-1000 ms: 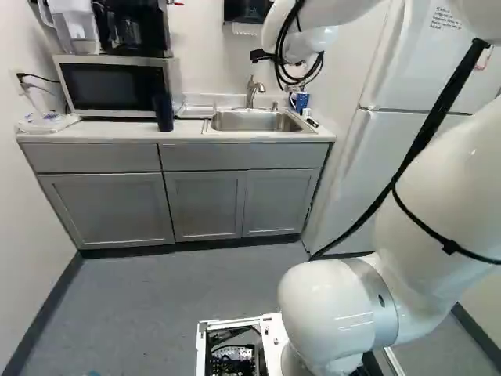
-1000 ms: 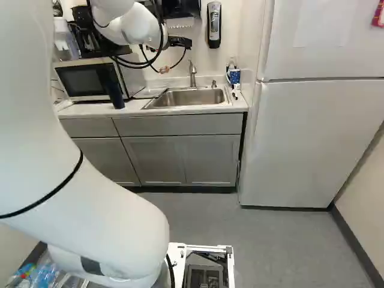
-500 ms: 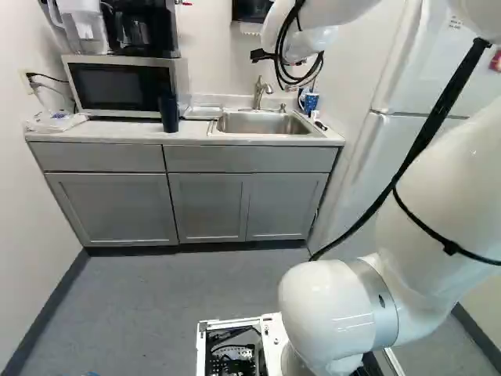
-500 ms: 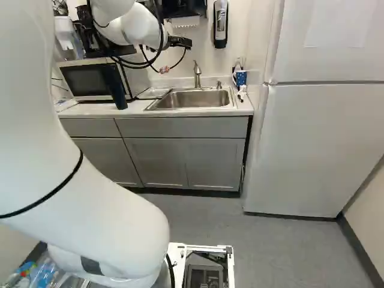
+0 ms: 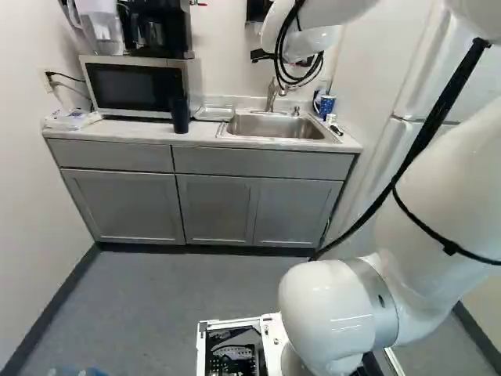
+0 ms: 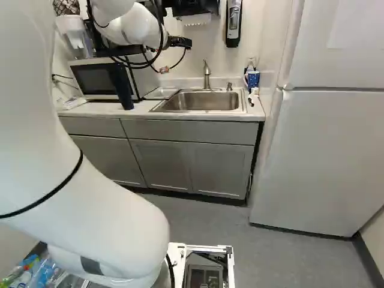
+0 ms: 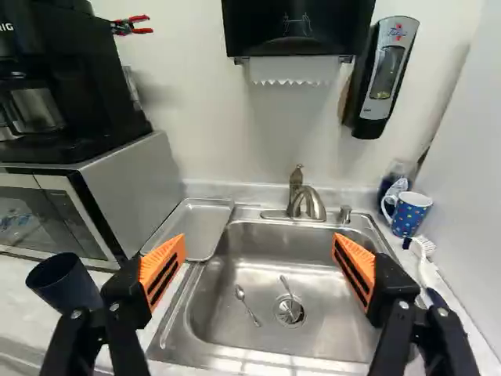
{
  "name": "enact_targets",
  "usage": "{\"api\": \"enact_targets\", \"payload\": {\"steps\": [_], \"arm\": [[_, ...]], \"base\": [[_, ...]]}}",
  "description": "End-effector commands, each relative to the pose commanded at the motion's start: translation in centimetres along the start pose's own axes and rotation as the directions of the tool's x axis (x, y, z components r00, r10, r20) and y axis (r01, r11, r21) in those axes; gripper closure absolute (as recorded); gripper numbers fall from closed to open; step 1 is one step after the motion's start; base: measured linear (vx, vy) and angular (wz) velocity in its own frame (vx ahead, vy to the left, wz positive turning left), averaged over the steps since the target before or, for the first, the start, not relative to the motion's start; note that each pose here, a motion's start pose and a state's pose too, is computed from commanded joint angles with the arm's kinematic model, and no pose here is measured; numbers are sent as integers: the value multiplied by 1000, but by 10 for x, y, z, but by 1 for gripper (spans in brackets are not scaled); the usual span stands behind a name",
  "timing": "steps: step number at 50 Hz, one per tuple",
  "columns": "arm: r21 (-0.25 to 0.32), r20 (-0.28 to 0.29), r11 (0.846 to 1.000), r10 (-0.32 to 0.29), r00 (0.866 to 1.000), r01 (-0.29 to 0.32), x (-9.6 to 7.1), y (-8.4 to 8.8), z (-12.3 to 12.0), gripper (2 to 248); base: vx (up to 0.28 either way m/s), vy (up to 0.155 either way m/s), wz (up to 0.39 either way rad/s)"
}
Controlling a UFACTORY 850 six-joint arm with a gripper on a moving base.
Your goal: Rinse the cup and place it in the tray
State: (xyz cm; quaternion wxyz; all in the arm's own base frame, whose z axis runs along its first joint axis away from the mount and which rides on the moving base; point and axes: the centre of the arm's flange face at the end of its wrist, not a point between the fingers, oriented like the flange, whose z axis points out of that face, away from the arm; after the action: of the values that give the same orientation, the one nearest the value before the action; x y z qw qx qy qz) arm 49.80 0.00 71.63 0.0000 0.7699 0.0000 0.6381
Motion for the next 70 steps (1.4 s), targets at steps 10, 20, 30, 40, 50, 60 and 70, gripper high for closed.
{"api": "enact_targets", "payload": {"steps": [10,20,30,40,50,60,70], "arm": [[0,0,1000,0,1000,0,0,0,0,3],[0,0,1000,0,1000,0,0,0,0,3],[0,0,1000,0,1000,0,0,0,0,3],[0,0,1000,0,1000,0,0,0,0,3],[0,0,1000,0,1000,0,0,0,0,3],[0,0,1000,0,1000,0,0,0,0,3],[0,0,1000,0,1000,0,0,0,0,3]], "base": [[123,-39,184],[130,-39,191],[136,-61,78],[134,-72,12],[137,-76,10],[126,-71,9],[119,-65,2]]}}
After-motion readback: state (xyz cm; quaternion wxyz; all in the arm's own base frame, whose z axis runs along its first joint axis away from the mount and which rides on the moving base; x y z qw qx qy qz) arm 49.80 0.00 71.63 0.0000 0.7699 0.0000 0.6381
